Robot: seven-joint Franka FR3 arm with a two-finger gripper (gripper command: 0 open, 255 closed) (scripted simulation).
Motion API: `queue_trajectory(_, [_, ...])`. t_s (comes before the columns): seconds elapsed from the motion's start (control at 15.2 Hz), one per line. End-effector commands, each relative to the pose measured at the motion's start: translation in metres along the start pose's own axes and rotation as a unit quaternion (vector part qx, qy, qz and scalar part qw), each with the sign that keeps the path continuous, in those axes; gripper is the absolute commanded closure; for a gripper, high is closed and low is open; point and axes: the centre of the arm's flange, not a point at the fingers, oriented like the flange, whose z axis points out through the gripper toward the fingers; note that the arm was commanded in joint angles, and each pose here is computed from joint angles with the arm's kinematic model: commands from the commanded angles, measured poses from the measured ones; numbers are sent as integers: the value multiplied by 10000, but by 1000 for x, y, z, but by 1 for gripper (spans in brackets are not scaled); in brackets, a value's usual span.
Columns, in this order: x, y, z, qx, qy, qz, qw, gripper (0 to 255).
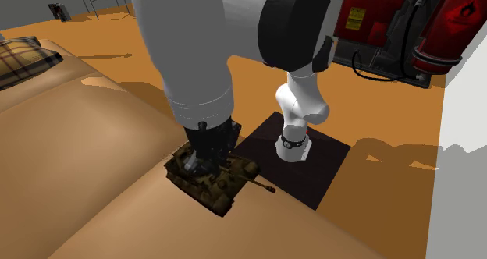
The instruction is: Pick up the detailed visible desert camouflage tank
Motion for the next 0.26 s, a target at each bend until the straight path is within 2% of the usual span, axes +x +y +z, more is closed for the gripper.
queue_trajectory(0.0, [0, 2, -11, 9, 1, 3, 10000, 255])
queue_trajectory(0.2, [1, 3, -17, 9, 1, 3, 10000, 255])
